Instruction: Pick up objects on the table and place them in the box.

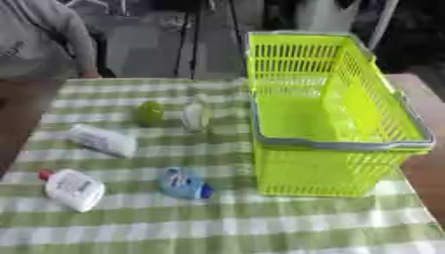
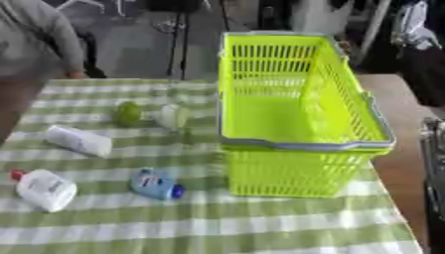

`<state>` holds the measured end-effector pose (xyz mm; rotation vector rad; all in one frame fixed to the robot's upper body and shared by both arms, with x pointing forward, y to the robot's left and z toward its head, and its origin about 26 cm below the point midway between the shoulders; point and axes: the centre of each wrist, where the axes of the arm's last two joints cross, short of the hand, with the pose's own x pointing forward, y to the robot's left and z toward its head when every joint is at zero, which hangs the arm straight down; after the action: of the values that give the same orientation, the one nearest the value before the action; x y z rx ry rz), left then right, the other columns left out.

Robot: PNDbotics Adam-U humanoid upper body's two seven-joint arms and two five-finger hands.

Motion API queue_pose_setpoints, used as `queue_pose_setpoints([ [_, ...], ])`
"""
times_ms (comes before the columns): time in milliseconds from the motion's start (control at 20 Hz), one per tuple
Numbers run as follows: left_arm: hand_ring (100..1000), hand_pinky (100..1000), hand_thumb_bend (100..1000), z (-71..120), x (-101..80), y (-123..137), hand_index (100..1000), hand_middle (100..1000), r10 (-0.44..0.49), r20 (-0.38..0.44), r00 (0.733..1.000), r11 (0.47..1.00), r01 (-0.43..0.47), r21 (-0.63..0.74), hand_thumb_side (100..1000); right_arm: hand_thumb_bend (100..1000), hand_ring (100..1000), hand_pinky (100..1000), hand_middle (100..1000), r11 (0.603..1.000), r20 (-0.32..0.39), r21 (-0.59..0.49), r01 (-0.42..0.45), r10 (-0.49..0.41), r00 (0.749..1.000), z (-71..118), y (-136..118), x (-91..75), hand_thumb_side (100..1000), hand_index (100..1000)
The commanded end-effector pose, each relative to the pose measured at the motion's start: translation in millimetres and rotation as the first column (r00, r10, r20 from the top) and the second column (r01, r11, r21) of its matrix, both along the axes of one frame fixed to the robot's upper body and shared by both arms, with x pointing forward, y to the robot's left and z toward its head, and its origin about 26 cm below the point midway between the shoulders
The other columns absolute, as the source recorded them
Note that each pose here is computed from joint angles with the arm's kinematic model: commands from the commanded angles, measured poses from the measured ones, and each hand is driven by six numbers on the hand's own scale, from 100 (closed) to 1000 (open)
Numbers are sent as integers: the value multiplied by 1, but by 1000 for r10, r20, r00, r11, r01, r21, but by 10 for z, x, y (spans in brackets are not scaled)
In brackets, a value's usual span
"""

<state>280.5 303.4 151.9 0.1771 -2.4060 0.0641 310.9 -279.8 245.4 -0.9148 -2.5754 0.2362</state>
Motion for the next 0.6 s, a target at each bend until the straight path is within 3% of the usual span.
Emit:
queue_pose_setpoints([
  [50, 1000, 675, 639, 88, -20, 26, 887, 892, 3, 29, 1000, 1000, -4, 15, 559, 100, 587, 589, 665, 1000, 30, -16, 4, -3, 1000, 82, -6, -42, 543, 804],
  [600, 988, 669, 622, 90, -19, 25, 880, 868, 6, 28, 1000, 1000, -6, 7, 565, 100, 587, 590, 665, 1000, 30, -14, 5, -5, 1000, 80, -7, -43, 545, 804],
])
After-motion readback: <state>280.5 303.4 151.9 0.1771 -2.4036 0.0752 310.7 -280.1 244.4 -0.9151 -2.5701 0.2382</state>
